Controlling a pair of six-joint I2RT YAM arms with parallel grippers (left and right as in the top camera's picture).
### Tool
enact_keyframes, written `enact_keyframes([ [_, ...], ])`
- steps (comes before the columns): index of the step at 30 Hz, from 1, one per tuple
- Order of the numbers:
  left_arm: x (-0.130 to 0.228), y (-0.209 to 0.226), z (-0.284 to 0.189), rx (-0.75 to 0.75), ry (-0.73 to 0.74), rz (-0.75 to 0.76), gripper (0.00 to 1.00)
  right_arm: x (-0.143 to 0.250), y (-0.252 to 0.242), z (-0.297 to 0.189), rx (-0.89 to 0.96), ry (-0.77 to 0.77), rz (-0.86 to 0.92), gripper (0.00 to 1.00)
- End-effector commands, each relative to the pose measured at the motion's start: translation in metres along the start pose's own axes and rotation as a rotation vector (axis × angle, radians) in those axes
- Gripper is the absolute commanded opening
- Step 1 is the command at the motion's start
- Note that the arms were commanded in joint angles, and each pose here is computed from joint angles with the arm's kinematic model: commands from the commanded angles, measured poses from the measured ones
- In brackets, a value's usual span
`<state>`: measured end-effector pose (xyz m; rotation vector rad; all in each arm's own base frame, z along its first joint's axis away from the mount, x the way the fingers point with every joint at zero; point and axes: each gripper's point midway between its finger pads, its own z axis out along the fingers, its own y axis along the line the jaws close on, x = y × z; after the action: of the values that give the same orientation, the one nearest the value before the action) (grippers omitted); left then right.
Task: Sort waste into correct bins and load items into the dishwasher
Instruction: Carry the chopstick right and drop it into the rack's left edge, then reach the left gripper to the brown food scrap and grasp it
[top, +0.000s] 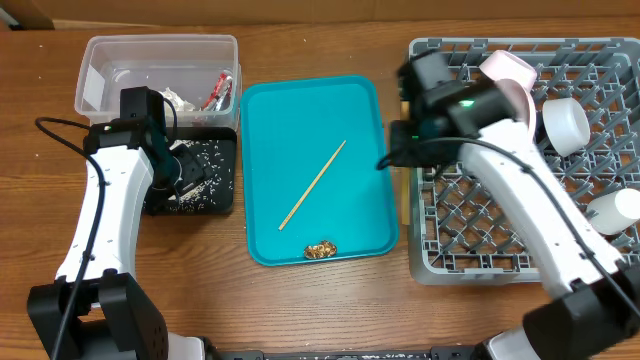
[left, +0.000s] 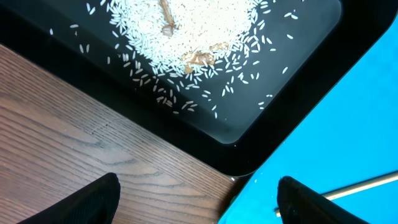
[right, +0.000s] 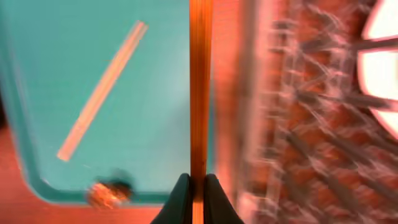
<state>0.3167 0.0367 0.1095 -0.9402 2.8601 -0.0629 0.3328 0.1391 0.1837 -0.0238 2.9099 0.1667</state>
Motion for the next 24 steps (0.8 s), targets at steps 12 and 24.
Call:
enact_keyframes([
  [12, -0.003, -0.006, -0.012, 0.023, -0.032, 0.029, 0.83, 0.029, -0.054, 0.035, 0.09, 0.167, -0.12, 0.04],
  [24, -0.004, -0.006, -0.012, 0.024, -0.033, 0.029, 0.83, 0.036, -0.057, 0.056, 0.092, 0.176, -0.116, 0.4],
])
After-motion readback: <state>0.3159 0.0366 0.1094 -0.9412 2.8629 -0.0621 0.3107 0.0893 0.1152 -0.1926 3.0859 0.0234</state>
